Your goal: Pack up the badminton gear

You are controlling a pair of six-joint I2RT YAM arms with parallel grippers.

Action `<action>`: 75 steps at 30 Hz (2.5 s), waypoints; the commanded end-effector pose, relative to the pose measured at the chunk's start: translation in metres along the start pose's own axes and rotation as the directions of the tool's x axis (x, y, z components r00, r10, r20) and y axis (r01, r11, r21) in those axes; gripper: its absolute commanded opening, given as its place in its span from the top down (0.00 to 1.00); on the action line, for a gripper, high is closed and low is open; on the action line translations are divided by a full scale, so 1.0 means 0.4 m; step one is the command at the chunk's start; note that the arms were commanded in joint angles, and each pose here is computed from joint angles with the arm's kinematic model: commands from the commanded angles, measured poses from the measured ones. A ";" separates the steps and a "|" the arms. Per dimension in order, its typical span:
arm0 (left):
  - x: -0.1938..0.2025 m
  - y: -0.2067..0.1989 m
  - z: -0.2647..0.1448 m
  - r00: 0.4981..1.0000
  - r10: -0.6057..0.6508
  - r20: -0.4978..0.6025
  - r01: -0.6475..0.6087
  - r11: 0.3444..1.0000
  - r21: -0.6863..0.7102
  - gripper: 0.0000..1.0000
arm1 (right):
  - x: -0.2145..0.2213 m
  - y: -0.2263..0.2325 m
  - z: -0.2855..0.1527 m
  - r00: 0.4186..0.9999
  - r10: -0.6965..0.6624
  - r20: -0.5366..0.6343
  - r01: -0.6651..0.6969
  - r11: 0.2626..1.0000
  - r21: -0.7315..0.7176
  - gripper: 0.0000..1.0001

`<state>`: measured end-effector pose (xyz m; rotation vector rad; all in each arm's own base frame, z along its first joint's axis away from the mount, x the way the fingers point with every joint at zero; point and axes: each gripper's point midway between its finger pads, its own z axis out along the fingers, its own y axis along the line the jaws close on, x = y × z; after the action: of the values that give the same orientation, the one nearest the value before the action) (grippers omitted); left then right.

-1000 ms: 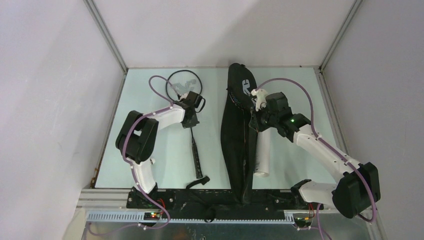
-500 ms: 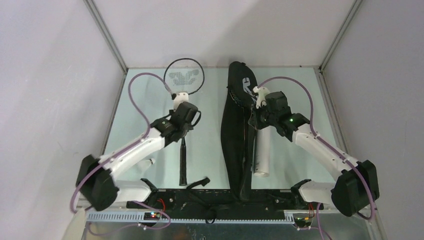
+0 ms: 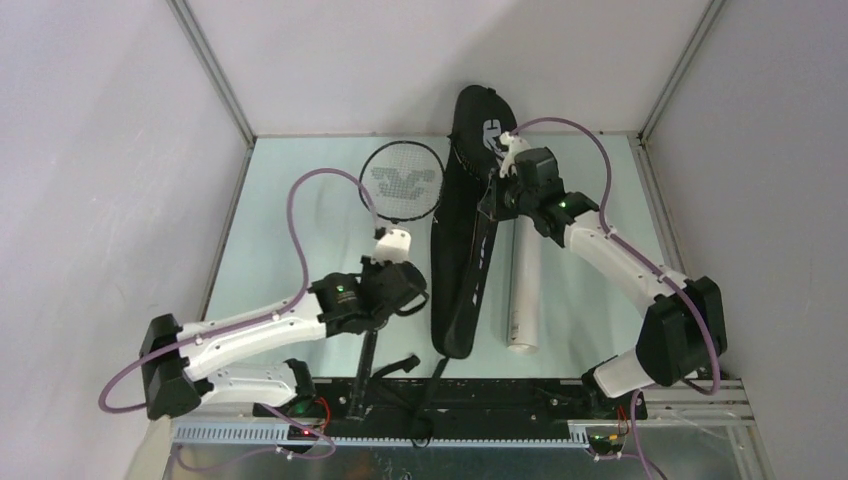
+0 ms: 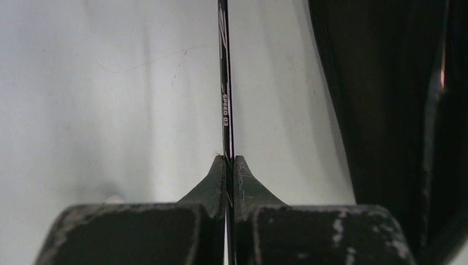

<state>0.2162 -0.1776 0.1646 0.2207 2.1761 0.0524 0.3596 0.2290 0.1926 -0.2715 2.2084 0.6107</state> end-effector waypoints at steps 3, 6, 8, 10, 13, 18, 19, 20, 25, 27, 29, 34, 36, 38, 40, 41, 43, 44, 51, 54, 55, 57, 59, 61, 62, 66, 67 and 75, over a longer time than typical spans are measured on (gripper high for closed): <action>-0.027 -0.038 -0.065 0.996 0.060 0.067 -0.055 0.996 -0.076 1.00 | -0.113 0.068 0.037 0.995 0.056 0.085 -0.047 0.993 -0.110 1.00; -0.033 -0.076 -0.079 0.992 0.090 0.090 -0.084 0.994 -0.069 1.00 | -0.101 0.075 0.059 0.995 0.078 0.058 -0.070 0.989 -0.134 1.00; -0.038 -0.083 -0.089 0.989 0.102 0.106 -0.094 0.993 -0.077 1.00 | -0.088 0.066 0.077 0.996 0.083 0.033 -0.078 0.989 -0.124 1.00; -0.042 -0.076 -0.099 0.988 0.093 0.120 -0.082 0.992 -0.093 1.00 | -0.081 0.057 0.087 0.996 0.089 0.021 -0.086 0.989 -0.119 1.00; -0.032 -0.077 -0.100 0.987 0.103 0.126 -0.094 0.993 -0.076 1.00 | -0.075 0.067 0.095 0.997 0.077 0.009 -0.074 0.985 -0.153 1.00; -0.018 -0.104 -0.095 0.985 0.079 0.155 -0.082 0.997 0.013 1.00 | -0.057 0.107 0.091 1.000 0.021 -0.022 -0.026 0.965 -0.260 1.00; -0.031 -0.112 -0.100 0.983 0.052 0.176 -0.060 0.997 0.039 1.00 | -0.051 0.110 0.090 0.999 0.014 -0.032 -0.022 0.962 -0.272 1.00; -0.019 -0.111 -0.096 0.982 0.061 0.176 -0.070 0.996 0.046 1.00 | -0.049 0.111 0.091 0.999 0.014 -0.036 -0.023 0.960 -0.278 1.00; -0.034 -0.118 -0.120 0.967 0.047 0.249 -0.078 0.990 0.115 1.00 | -0.044 0.120 0.093 0.997 0.043 -0.066 -0.063 0.935 -0.349 1.00; -0.025 -0.122 -0.123 0.961 0.077 0.265 -0.114 0.985 0.127 1.00 | -0.040 0.129 0.092 0.996 0.047 -0.079 -0.074 0.924 -0.375 1.00; -0.022 -0.126 -0.119 0.956 0.116 0.269 -0.153 0.981 0.121 1.00 | -0.044 0.144 0.083 0.996 0.045 -0.079 -0.074 0.911 -0.405 1.00; -0.011 -0.153 -0.099 0.931 0.245 0.272 -0.274 0.959 0.073 1.00 | -0.052 0.175 0.061 0.997 0.023 -0.069 -0.053 0.885 -0.463 1.00; -0.006 -0.177 -0.090 0.921 0.275 0.277 -0.306 0.949 0.074 1.00 | -0.048 0.186 0.056 0.997 0.024 -0.078 -0.059 0.875 -0.480 1.00; -0.003 -0.203 -0.090 0.922 0.270 0.278 -0.309 0.945 0.105 1.00 | -0.050 0.197 0.052 0.996 0.037 -0.085 -0.075 0.864 -0.498 1.00; -0.006 -0.237 -0.099 0.929 0.228 0.291 -0.288 0.940 0.181 1.00 | -0.053 0.212 0.040 0.995 0.046 -0.086 -0.084 0.844 -0.529 1.00; 0.002 -0.238 -0.096 0.926 0.236 0.296 -0.299 0.935 0.190 1.00 | -0.056 0.216 0.036 0.995 0.048 -0.083 -0.085 0.840 -0.536 1.00; -0.006 -0.246 -0.102 0.922 0.205 0.329 -0.288 0.930 0.227 1.00 | -0.062 0.231 0.021 0.996 0.047 -0.070 -0.079 0.825 -0.560 1.00; -0.030 -0.252 -0.115 0.922 0.150 0.357 -0.250 0.934 0.254 1.00 | -0.059 0.242 0.010 0.997 0.041 -0.071 -0.074 0.813 -0.577 1.00; -0.089 -0.229 -0.080 0.911 0.062 0.407 -0.175 0.953 0.246 1.00 | 0.006 0.347 -0.091 0.995 -0.062 -0.078 -0.013 0.691 -0.723 1.00; -0.121 -0.221 -0.050 0.916 0.000 0.402 -0.114 0.959 0.261 1.00 | 0.039 0.392 -0.140 0.990 -0.120 -0.080 0.014 0.634 -0.773 1.00; -0.135 -0.230 -0.050 0.912 -0.029 0.409 -0.096 0.955 0.282 1.00 | 0.053 0.413 -0.155 0.987 -0.138 -0.077 0.023 0.608 -0.793 1.00; -0.160 -0.232 -0.039 0.906 -0.065 0.418 -0.066 0.955 0.291 1.00 | 0.082 0.443 -0.183 0.982 -0.165 -0.094 0.014 0.556 -0.831 1.00; -0.193 -0.224 -0.030 0.893 -0.105 0.439 -0.023 0.961 0.277 1.00 | 0.097 0.462 -0.194 0.980 -0.179 -0.086 0.021 0.526 -0.850 1.00; -0.226 -0.213 -0.021 0.874 -0.150 0.462 0.031 0.967 0.254 1.00 | 0.114 0.469 -0.198 0.977 -0.184 -0.105 0.006 0.518 -0.856 1.00; -0.239 -0.204 -0.014 0.867 -0.164 0.470 0.055 0.970 0.238 1.00 | 0.119 0.472 -0.199 0.976 -0.186 -0.110 0.001 0.513 -0.858 1.00; -0.279 -0.174 0.035 0.835 -0.232 0.499 0.163 0.970 0.178 1.00 | 0.136 0.463 -0.208 0.974 -0.195 -0.117 0.001 0.516 -0.857 1.00; -0.285 -0.174 0.051 0.832 -0.243 0.498 0.178 0.968 0.174 1.00 | 0.150 0.466 -0.211 0.969 -0.212 -0.125 -0.001 0.505 -0.863 1.00; -0.306 -0.211 0.076 0.842 -0.290 0.454 0.217 0.954 0.206 1.00 | 0.162 0.412 -0.176 0.969 -0.176 -0.175 -0.051 0.546 -0.836 1.00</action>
<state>0.2770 -0.2619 0.1635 0.2686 1.8303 -0.0697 0.2491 0.3368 0.2267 -0.8394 1.9615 1.4824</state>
